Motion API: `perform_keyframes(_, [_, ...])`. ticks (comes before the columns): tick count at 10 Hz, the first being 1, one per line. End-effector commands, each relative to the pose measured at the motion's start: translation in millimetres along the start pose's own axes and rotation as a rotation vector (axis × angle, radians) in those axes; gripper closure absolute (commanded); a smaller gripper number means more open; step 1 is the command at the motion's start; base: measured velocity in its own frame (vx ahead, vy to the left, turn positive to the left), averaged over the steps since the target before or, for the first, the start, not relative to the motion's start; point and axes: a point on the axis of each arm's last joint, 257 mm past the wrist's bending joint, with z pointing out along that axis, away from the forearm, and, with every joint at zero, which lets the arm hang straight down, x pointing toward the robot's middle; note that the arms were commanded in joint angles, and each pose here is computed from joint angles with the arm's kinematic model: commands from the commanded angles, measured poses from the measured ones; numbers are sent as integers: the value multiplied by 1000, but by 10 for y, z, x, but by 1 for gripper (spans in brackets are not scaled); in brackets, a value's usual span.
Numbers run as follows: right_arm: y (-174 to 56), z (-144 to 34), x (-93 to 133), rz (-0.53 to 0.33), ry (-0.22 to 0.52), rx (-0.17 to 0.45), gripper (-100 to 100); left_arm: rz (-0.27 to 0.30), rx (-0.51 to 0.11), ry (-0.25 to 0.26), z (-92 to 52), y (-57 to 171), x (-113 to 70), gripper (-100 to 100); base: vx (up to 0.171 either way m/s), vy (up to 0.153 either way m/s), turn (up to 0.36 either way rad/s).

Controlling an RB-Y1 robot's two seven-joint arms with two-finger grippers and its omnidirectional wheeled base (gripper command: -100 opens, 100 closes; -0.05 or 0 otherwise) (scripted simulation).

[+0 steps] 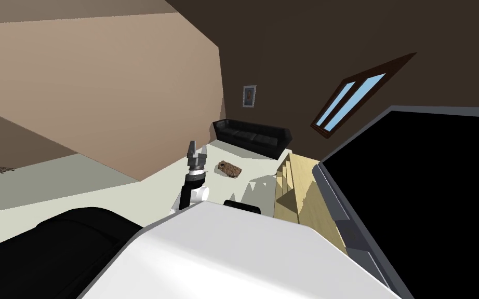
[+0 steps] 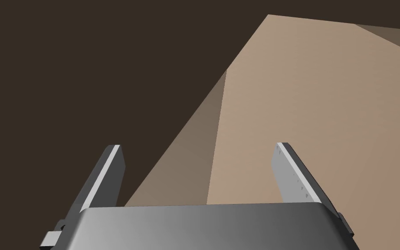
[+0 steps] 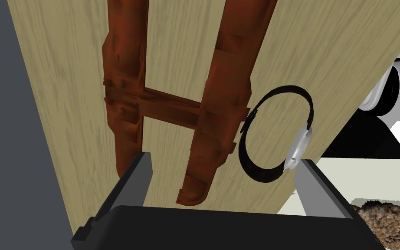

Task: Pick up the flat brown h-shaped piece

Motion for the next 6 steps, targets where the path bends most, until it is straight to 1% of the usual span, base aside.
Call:
perform_keyframes(1, [-14, 55, 9, 4, 1, 4, -100, 0, 0, 0, 0, 0, 0, 0, -9, 4, 27])
perform_keyframes(3, [-2, 138, 18, 11, 4, 7, -100, 0, 0, 0, 0, 0, 0, 0, -9, 7, 40])
perform_keyframes(4, [8, 117, 18, 10, 2, 3, -100, 0, 0, 0, 0, 0, 0, 0, 0, 0, 0])
perform_keyframes(5, [9, 120, 21, 10, 3, 3, 100, 0, 0, 0, 0, 0, 0, 0, 1, 7, -6])
perform_keyframes(6, [39, 123, 18, 12, 1, -3, 100, 0, 0, 0, 0, 0, 0, 0, 2, 12, -7])
